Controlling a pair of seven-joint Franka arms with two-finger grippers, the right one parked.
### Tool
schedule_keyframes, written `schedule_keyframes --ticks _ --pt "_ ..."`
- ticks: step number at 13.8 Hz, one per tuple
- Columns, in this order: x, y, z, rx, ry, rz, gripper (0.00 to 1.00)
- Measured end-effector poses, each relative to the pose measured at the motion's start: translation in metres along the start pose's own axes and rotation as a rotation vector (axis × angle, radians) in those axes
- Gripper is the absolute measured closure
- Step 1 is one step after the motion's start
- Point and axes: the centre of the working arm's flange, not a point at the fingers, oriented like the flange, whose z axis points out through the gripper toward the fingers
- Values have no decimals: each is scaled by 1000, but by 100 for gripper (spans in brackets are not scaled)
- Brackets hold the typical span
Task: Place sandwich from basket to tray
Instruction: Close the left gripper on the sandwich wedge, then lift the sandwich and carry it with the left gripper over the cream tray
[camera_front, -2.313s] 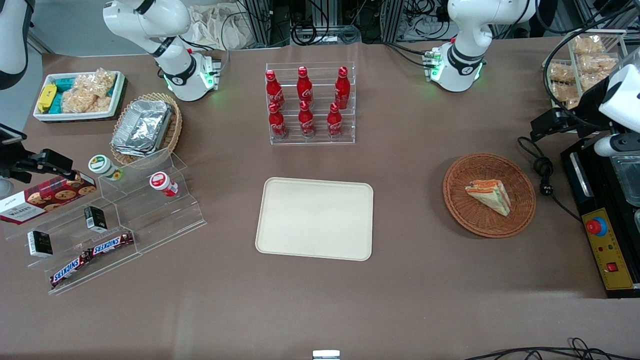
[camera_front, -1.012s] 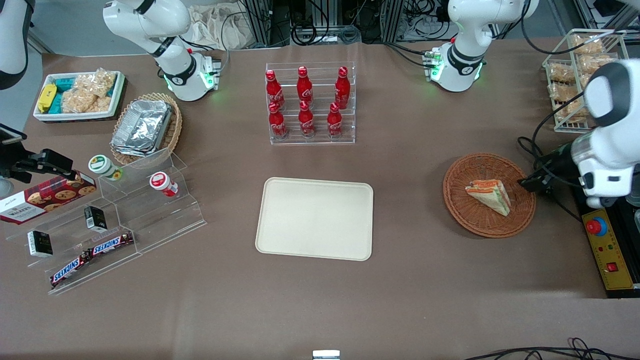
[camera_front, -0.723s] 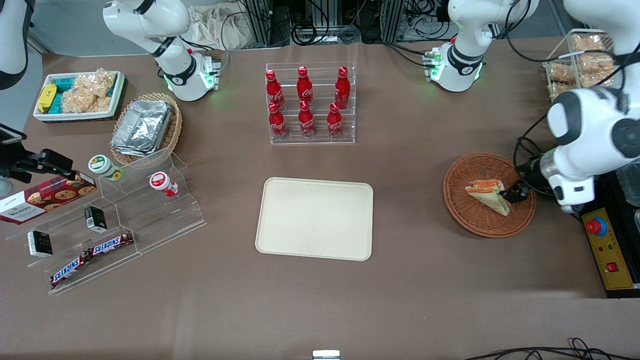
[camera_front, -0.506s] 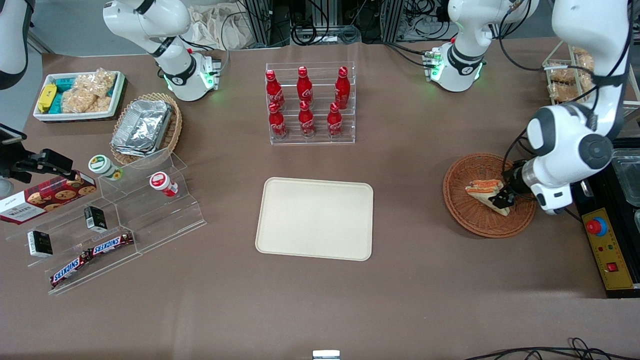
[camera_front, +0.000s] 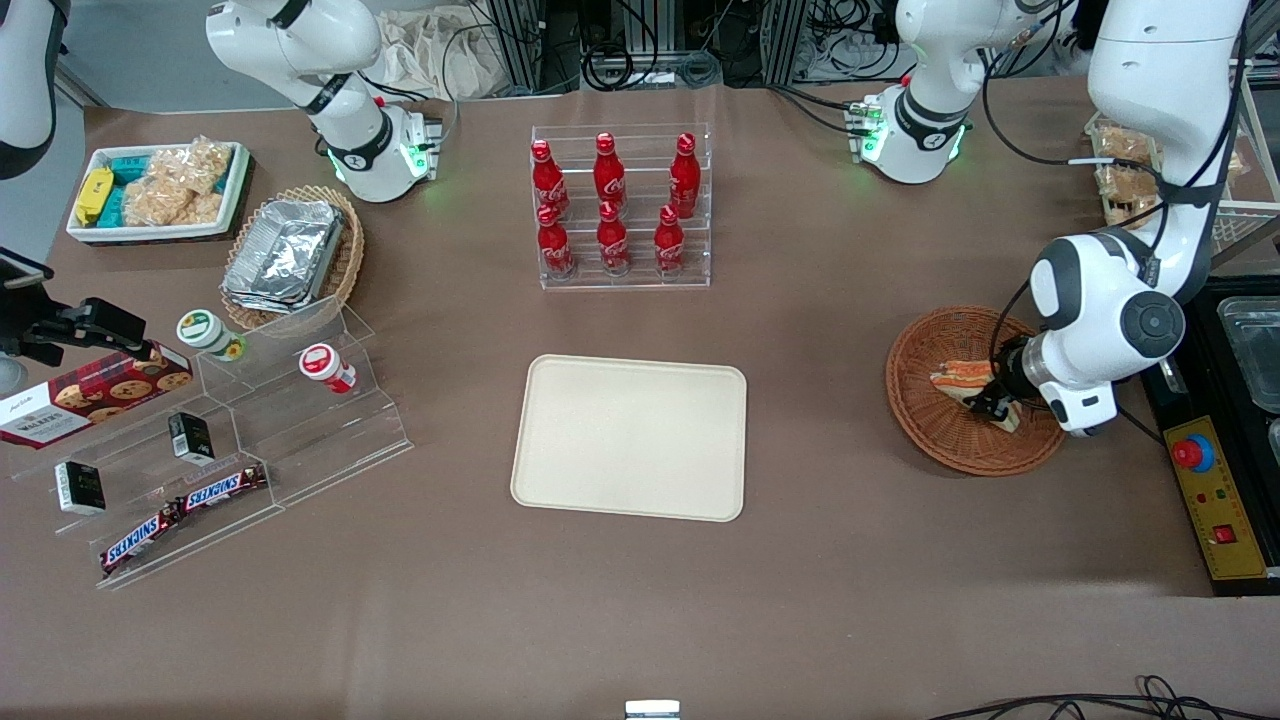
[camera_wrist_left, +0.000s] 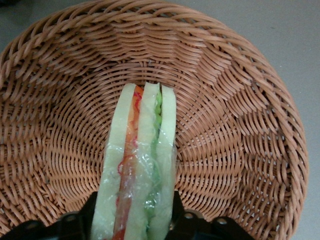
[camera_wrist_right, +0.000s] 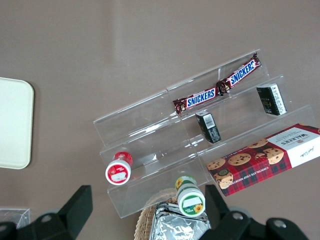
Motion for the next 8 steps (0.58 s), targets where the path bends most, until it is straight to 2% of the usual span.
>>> schedule_keyframes --ticks 2,6,8 --pt "-3 2 -18 2 -4 91 60" --pt "-14 4 -151 12 -32 354 76" --pt "-38 14 -209 1 -25 483 80"
